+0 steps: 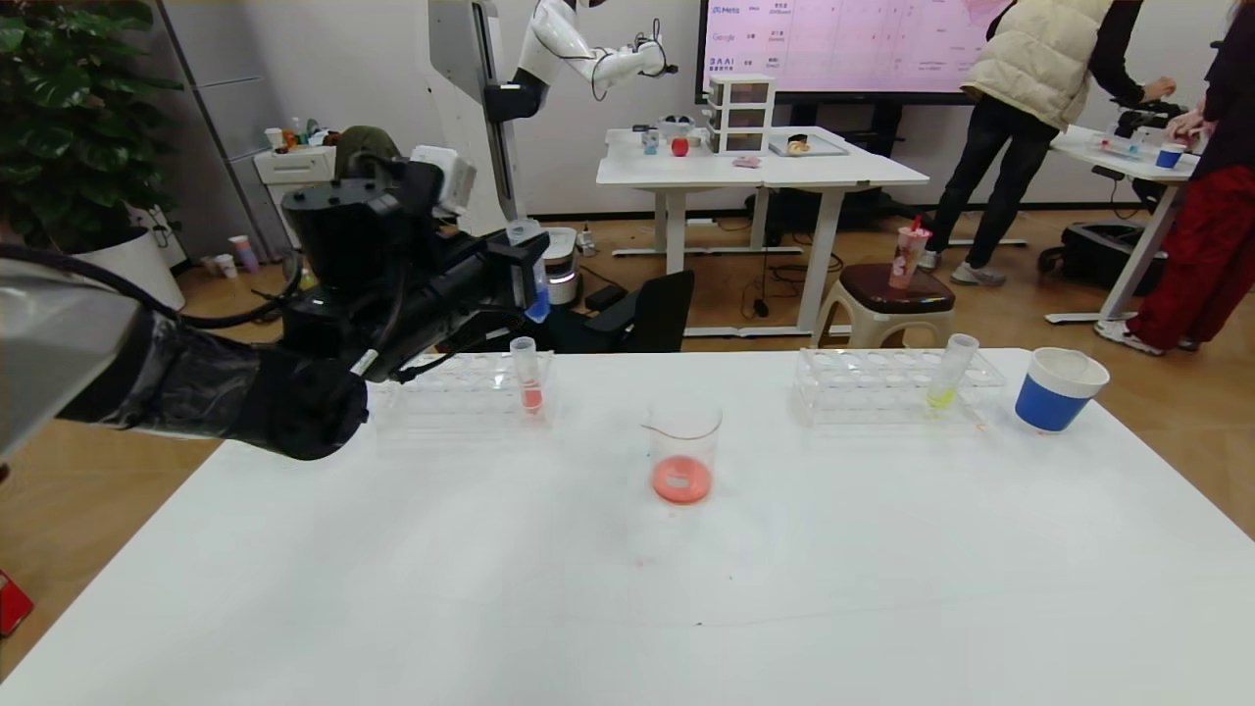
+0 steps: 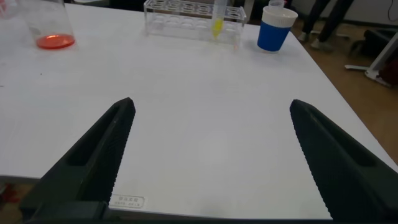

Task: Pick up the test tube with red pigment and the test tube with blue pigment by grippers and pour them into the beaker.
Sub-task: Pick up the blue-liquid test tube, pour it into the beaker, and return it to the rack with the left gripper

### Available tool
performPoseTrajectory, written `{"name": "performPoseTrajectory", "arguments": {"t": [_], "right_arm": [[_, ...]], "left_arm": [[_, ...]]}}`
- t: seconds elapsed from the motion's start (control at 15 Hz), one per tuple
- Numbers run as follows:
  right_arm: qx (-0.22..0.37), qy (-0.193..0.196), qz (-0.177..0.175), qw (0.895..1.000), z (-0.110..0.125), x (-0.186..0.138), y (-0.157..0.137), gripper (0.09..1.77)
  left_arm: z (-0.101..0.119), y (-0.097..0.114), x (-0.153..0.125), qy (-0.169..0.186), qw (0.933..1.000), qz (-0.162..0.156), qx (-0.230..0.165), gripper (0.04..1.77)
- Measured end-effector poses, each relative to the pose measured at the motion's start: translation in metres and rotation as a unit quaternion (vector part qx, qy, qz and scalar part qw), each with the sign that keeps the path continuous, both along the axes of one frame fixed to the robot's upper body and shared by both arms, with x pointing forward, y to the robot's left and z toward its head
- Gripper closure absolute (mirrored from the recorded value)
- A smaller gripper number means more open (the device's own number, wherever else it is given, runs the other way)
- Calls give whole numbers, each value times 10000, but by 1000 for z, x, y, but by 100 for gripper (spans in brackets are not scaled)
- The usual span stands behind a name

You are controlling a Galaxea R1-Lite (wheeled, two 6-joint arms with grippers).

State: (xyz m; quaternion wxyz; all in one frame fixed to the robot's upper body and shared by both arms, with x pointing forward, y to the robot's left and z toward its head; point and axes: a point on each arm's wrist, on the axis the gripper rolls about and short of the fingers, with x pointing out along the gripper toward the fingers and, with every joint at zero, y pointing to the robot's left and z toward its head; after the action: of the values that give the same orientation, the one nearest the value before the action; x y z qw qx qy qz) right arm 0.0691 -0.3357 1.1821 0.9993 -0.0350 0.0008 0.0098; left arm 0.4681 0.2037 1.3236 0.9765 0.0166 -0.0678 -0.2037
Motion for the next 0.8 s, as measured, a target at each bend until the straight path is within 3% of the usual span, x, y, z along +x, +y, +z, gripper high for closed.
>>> {"name": "performPoseTrajectory", "arguments": {"t": [0.2,0.4,0.6,0.8], "right_arm": [[0,-2,-4,10000,0,0,0,12],[2,-2,0,10000,0,0,0,12],[0,0,-2,10000,0,0,0,12],[2,0,-4,10000,0,0,0,12]], "left_arm": [[4,-36,-3,-435,9969,-365,539,130],[-5,-64,-4,-1010,9864,-642,1123,130],[-18,-81,-2,-1845,9618,-1001,1755,130],[-34,-90,1,-2397,9372,-1291,2181,130]]}}
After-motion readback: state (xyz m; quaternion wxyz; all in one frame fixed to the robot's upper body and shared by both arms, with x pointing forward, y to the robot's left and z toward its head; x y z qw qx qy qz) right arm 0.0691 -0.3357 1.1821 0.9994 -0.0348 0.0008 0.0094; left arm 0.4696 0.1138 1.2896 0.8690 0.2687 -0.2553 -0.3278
